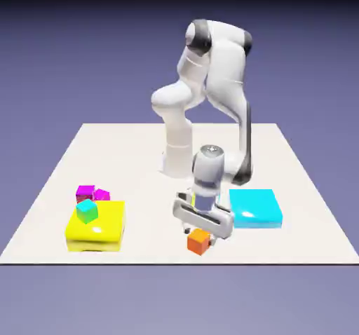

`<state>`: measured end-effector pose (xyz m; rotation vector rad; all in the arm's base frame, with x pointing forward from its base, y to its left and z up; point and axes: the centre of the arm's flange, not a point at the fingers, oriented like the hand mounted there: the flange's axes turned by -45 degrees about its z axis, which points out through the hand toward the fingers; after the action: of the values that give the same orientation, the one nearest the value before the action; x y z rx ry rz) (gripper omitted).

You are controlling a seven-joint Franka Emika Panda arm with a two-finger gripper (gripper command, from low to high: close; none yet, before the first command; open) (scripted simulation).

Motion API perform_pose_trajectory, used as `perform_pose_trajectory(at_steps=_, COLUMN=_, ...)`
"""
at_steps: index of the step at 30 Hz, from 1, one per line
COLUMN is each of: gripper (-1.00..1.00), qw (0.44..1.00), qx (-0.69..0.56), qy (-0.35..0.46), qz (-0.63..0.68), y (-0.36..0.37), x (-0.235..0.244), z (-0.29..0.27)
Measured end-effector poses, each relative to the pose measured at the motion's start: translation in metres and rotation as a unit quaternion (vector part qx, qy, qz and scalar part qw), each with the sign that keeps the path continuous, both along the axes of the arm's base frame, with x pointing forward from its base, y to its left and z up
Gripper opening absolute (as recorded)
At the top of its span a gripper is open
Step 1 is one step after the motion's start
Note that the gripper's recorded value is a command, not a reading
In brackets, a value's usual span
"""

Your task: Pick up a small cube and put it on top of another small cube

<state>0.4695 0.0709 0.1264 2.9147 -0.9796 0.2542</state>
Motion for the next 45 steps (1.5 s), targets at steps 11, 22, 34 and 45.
perform_pose_trajectory(at_steps=11, gripper=-1.00, qw=1.000, qx=0.000, qy=-0.001, qz=0.000, y=0.005, x=-0.007, z=0.069)
perform_pose_trajectory(at_steps=22, gripper=-1.00, qw=0.988, qx=0.007, qy=0.016, qz=0.153, y=-0.172, x=-0.029, z=0.144)
perform_pose_trajectory(at_steps=34, gripper=-1.00, qw=0.948, qx=0.013, qy=0.017, qz=0.316, y=-0.325, x=-0.146, z=0.153)
perform_pose_trajectory(at_steps=45, gripper=-1.00, qw=0.898, qx=0.013, qy=-0.007, qz=0.439, y=-0.369, x=-0.239, z=0.117)
